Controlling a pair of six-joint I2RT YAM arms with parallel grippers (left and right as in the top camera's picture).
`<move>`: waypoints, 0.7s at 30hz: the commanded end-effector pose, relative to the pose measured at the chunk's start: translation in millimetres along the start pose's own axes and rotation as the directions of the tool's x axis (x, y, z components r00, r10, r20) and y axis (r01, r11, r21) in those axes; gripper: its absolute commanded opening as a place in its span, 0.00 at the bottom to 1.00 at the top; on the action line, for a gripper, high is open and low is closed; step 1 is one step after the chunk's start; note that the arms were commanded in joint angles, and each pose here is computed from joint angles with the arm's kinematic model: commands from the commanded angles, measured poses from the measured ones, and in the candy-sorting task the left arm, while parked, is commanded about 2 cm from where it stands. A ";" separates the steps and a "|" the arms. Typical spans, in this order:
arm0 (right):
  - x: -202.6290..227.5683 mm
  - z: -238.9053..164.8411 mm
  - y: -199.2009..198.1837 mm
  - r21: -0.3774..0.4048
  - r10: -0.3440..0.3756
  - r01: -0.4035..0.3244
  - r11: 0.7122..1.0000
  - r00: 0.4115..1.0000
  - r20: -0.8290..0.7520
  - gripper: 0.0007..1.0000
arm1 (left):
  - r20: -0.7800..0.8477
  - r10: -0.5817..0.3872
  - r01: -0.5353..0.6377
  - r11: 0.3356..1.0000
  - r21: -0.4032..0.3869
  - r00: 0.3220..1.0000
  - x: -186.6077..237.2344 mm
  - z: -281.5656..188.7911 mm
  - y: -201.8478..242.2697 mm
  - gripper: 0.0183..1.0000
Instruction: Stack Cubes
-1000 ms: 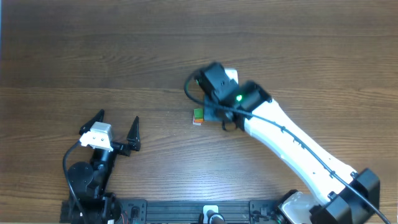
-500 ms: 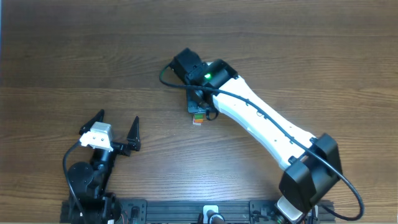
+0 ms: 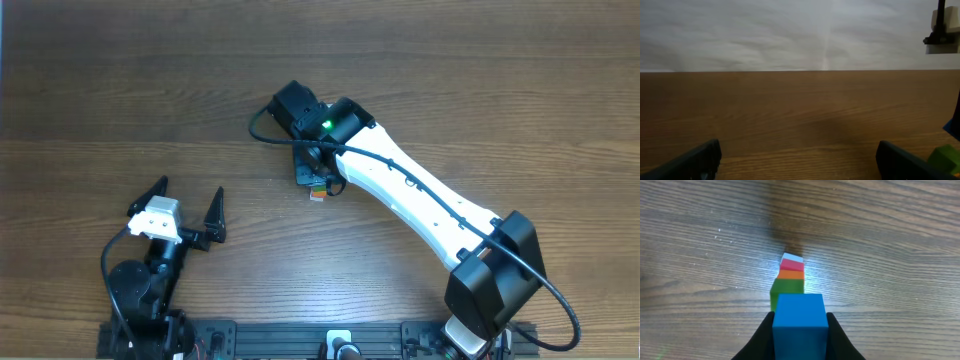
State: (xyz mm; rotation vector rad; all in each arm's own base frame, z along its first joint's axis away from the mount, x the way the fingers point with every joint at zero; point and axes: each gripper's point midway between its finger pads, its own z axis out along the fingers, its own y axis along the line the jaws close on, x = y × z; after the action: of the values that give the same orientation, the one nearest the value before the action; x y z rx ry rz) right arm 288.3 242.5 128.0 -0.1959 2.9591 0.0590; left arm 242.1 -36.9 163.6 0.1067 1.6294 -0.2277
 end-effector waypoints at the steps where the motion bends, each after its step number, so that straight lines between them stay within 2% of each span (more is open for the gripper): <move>1: -1.8 0.1 8.9 -0.024 -0.017 0.017 1.000 1.000 -0.005 0.01 | 0.002 0.015 -0.015 1.000 0.001 1.000 1.3 0.1 0.4 1.00; 14: 3.4 -0.1 13.4 -0.036 -0.034 0.033 0.999 0.999 -0.021 0.01 | 0.002 0.015 -0.015 1.000 0.001 1.000 1.3 0.1 0.4 1.00; 21: 7.7 5.2 11.7 -0.003 -0.031 0.031 1.000 0.997 -0.070 0.01 | 0.002 0.015 -0.015 1.000 0.001 1.000 1.3 0.1 0.4 1.00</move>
State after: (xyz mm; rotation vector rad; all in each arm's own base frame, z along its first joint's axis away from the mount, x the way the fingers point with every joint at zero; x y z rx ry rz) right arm 277.1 244.7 123.7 -0.2385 3.0166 0.0538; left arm 242.1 -36.9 163.6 0.1067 1.6294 -0.2277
